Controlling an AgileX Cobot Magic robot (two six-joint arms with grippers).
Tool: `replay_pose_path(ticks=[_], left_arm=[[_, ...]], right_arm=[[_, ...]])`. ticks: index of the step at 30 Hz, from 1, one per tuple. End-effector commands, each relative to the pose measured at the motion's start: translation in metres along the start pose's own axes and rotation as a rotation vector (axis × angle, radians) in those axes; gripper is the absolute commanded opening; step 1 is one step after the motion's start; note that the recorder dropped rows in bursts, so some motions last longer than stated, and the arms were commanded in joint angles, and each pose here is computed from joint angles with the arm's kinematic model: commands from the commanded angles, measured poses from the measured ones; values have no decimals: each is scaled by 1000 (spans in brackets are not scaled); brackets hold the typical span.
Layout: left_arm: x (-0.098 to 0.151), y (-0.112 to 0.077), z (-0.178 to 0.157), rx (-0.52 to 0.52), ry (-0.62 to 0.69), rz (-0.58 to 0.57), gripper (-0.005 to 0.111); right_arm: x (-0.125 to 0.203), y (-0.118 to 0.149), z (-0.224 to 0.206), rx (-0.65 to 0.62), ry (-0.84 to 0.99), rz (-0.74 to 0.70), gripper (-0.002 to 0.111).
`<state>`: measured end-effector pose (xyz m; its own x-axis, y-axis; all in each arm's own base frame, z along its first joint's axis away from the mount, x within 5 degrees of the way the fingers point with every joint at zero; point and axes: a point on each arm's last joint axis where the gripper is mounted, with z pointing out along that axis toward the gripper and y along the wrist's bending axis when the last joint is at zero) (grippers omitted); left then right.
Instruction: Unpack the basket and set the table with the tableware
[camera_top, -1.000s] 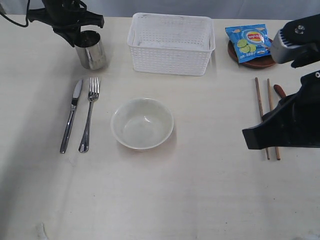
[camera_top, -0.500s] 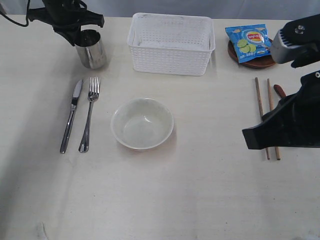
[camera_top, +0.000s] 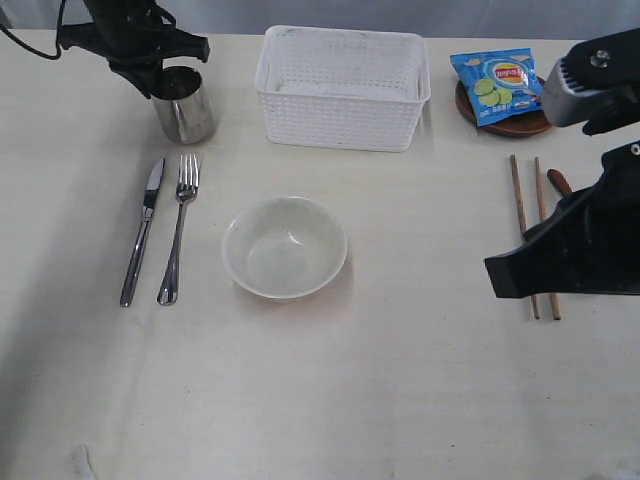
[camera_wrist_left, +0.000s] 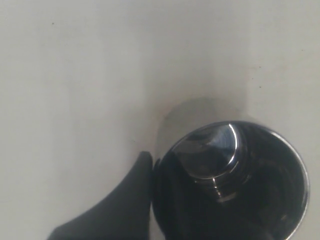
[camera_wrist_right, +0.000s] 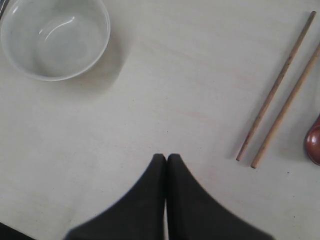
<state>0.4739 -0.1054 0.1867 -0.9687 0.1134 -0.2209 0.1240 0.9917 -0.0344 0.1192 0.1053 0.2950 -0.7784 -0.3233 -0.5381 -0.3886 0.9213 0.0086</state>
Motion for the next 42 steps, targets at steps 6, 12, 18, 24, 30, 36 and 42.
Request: replay_pose_path(ticks=[6,12,18,24,30,36,42], left_arm=[[0,-1,-1,-12,-4,15,3],[0,-2,-1,-5,-3,12,37],[0,-2,-2,-5,-5,12,44],[-6,-1,-34,-4,-94,13,44],[-8,-2,-105,12,-261,14,38],[6,-2,-173,23,-387,20,0],[26,0,-222,27,-447,27,0]], right_arm=[[0,-2,-1,5,-10,8,0],[0,-2,-1,5,-10,8,0],[0,-2,-1,5,-10,8,0],[0,-2,-1,10,-14,4,0],[-4,-7,-1,64,-51,35,0],[-12,-16,-4,156,-135,57,0],[-25,-22,-17,221,-216,72,0]])
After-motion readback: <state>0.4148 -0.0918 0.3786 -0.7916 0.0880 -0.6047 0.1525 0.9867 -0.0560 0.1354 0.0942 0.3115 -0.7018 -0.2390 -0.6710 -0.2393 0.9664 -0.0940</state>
